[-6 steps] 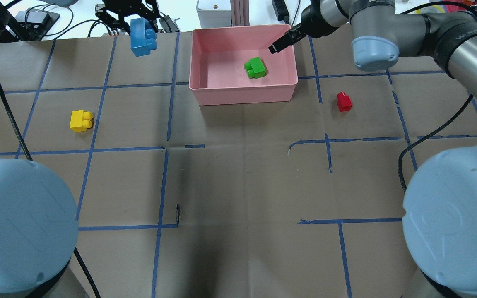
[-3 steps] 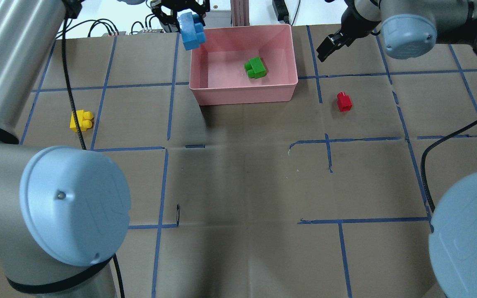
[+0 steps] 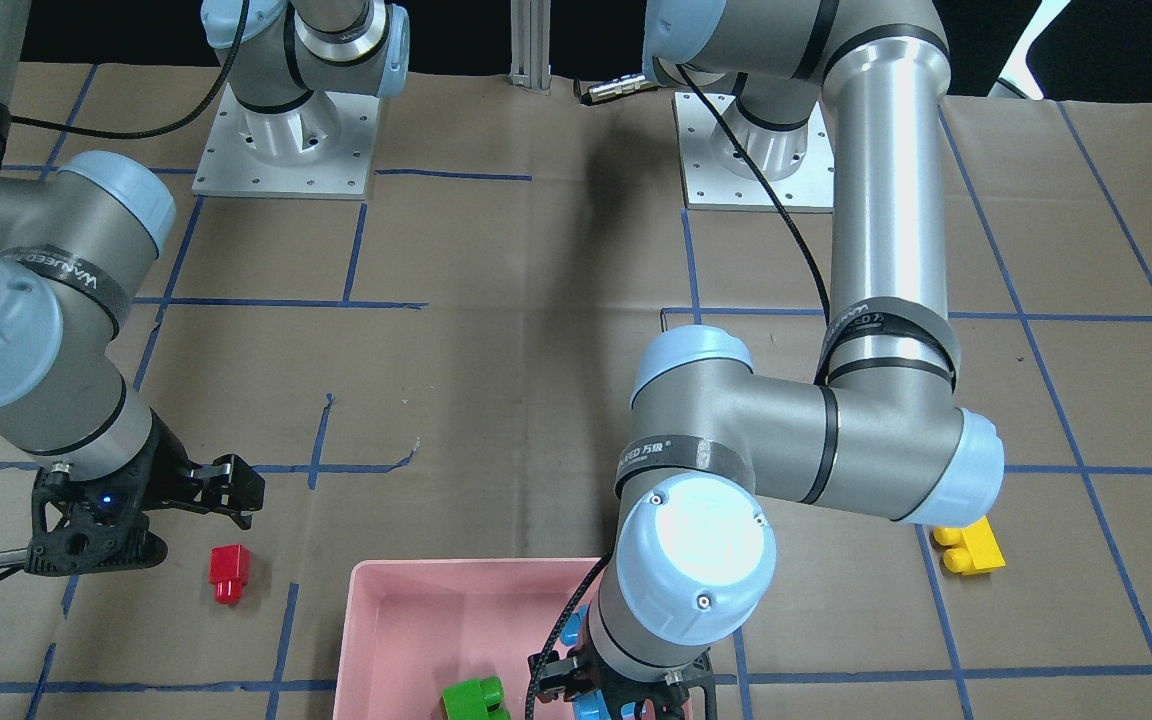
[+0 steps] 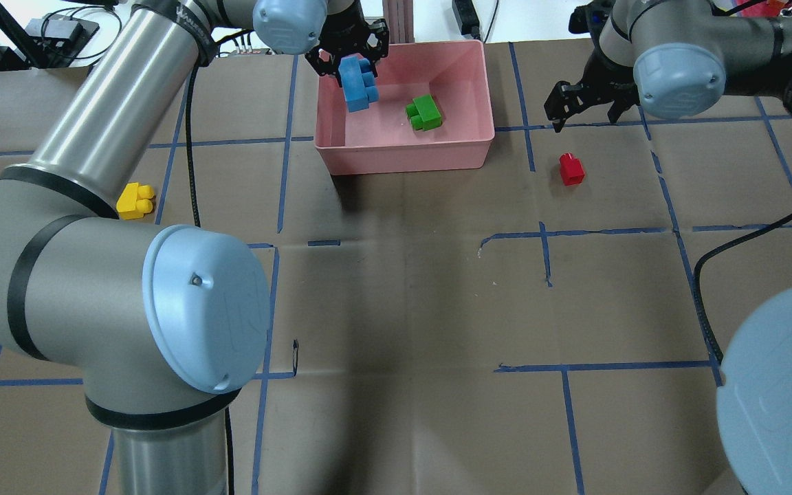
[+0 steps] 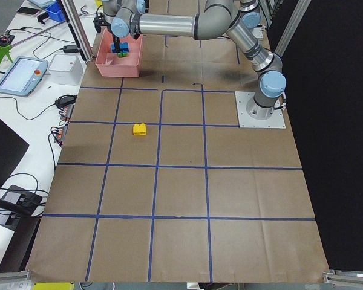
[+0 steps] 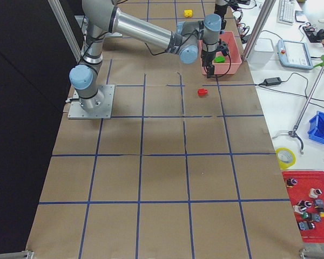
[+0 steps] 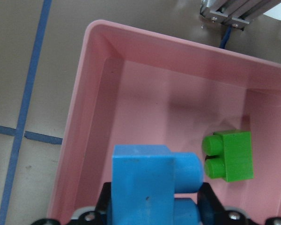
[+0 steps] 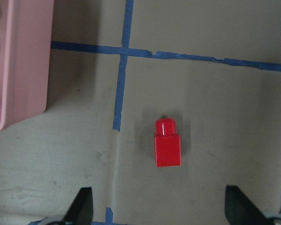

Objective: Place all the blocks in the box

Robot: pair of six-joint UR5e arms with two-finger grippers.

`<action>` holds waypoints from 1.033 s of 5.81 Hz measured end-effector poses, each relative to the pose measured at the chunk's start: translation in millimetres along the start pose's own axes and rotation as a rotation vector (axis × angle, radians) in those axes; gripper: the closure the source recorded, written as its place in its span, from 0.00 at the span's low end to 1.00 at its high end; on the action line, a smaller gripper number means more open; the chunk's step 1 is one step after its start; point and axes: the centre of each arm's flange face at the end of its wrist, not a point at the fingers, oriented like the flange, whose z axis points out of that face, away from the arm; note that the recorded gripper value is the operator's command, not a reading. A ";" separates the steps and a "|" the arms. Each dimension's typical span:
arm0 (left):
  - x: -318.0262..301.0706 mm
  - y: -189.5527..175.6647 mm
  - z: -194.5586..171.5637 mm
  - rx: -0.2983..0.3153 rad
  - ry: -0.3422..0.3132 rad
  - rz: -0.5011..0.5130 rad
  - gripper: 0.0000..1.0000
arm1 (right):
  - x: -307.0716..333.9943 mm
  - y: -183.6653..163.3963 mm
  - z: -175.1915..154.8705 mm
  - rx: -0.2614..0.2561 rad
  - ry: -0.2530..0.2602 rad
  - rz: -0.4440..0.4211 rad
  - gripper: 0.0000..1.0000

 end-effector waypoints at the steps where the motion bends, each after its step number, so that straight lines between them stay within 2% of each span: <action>1: 3.4 0.9 5.5 0.000 0.004 -0.007 0.01 | 1.2 -2.0 22.3 0.002 0.008 0.043 0.04; 2: 3.3 0.6 -1.7 0.007 0.011 -0.012 0.01 | 2.5 -8.1 44.3 0.021 0.012 0.055 0.06; 3: -0.8 1.1 -29.7 0.028 0.021 -0.016 0.01 | 3.3 -12.1 65.6 0.032 0.013 0.057 0.07; 4: -17.8 3.6 -75.2 0.035 0.021 -0.021 0.01 | 3.1 -9.5 86.9 0.026 0.013 0.054 0.07; 5: -51.1 8.6 -124.1 0.009 0.000 -0.007 0.01 | 3.2 -2.6 103.4 0.019 0.020 0.049 0.10; 6: -95.5 11.9 -162.7 -0.027 -0.025 0.041 0.01 | 5.2 3.0 112.0 0.014 0.042 0.046 0.19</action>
